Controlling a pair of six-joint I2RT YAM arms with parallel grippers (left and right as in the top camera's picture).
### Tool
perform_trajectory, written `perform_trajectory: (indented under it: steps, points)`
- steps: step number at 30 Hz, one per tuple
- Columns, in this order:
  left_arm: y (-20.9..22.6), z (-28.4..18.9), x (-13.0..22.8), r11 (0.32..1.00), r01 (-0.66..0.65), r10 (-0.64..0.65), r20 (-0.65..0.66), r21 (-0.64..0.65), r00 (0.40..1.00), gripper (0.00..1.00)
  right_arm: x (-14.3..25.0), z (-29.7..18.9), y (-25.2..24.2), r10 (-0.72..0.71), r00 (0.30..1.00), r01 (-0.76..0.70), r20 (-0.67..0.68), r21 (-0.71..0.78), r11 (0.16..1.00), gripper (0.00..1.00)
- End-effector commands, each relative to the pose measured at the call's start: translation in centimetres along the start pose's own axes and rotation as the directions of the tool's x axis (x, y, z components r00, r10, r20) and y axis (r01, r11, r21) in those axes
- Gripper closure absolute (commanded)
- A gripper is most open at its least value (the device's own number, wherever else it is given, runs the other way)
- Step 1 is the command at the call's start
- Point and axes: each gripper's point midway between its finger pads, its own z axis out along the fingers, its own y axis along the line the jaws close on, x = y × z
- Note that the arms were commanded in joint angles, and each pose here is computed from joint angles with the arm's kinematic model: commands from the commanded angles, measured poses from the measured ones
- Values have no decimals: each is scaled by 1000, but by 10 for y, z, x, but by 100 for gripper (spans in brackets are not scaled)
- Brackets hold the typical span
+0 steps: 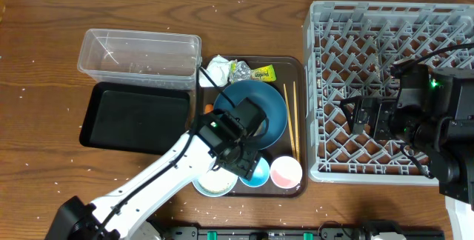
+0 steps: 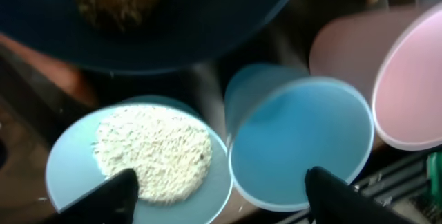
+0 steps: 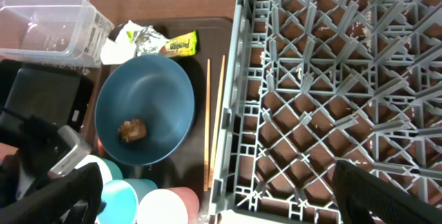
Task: Sort waste into correct bins and load items into the dishwasher rack
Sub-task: 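Reach left gripper down to the light-blue cup and grasp it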
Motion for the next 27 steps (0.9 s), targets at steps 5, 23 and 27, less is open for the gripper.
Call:
perform_trajectory:
  steps: [5,23,27]
  points:
    - [2,24,5,999,-11,8,-79,-36,997,44,-5,-5,0,17,1000,-17,18,0,1000,1]
    - [0,31,4,1000,-8,5,-97,-30,995,94,0,-5,0,21,1000,-21,0,3,1000,1]
    - [-8,13,5,1000,12,-10,-114,14,993,94,0,-5,0,21,1000,-21,0,3,1000,1]
